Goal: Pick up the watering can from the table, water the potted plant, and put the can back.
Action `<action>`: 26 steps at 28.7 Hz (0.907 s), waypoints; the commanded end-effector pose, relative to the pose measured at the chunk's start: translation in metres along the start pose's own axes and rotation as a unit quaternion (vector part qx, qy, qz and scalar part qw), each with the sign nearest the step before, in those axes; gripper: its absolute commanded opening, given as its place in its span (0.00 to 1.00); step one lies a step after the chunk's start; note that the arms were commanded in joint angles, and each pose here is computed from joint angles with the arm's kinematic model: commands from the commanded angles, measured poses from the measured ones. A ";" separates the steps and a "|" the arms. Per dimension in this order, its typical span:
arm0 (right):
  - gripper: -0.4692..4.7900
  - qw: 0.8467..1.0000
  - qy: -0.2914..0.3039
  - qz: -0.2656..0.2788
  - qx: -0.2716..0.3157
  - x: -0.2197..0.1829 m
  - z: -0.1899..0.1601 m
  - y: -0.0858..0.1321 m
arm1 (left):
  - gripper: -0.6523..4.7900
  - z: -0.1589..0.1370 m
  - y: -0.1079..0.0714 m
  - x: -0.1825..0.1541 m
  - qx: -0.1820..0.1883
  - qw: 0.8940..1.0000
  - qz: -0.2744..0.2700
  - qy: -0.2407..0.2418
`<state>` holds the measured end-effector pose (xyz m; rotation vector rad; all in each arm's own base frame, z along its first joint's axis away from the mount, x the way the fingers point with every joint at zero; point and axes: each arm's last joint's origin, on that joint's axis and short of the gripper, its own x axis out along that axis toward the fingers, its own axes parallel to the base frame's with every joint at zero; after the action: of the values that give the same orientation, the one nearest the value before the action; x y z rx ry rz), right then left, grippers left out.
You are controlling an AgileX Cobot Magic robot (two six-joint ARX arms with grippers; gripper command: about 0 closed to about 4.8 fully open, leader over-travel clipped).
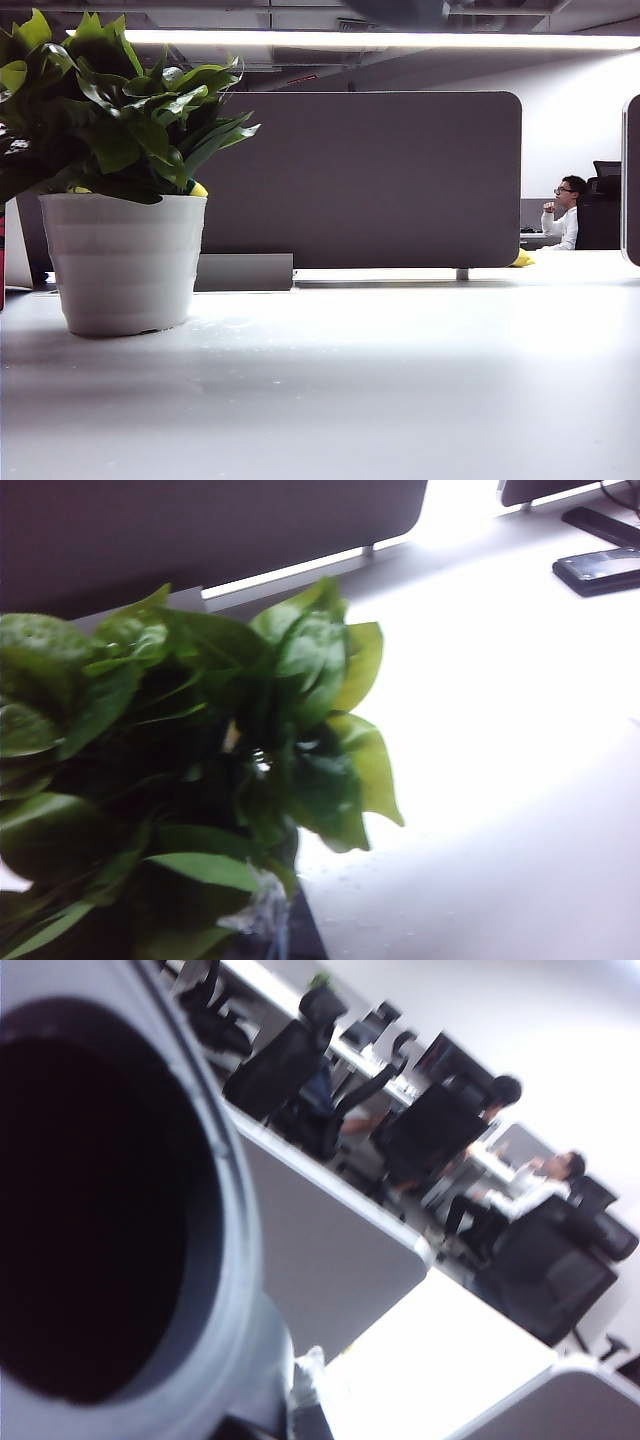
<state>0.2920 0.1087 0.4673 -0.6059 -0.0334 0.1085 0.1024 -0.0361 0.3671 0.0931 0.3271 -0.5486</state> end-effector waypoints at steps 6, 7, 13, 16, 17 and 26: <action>0.08 0.998 0.007 -0.007 0.062 -0.030 -0.048 0.022 | 0.11 0.009 -0.011 0.004 0.014 0.998 -0.048 -0.035; 0.08 0.998 0.009 -0.007 0.069 -0.030 -0.056 0.028 | 0.11 0.010 -0.013 0.006 0.011 0.998 -0.052 -0.033; 0.08 0.997 0.024 0.000 0.078 -0.025 -0.111 0.067 | 0.11 0.010 -0.024 0.023 0.023 0.998 -0.062 -0.009; 0.08 0.997 0.039 0.007 0.073 -0.025 -0.137 0.085 | 0.11 0.010 -0.029 0.029 0.042 0.997 -0.058 0.001; 0.08 0.996 0.044 0.008 0.072 -0.024 -0.145 0.089 | 0.11 0.010 -0.030 0.030 0.047 0.997 -0.060 0.003; 0.08 0.997 0.070 -0.027 0.035 -0.002 -0.198 0.100 | 0.11 0.009 -0.032 0.035 0.062 0.997 -0.047 0.014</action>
<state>0.2868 0.0803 0.2318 -0.5640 0.2401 0.0689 0.1167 -0.0826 0.3617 0.2032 0.3436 -0.6677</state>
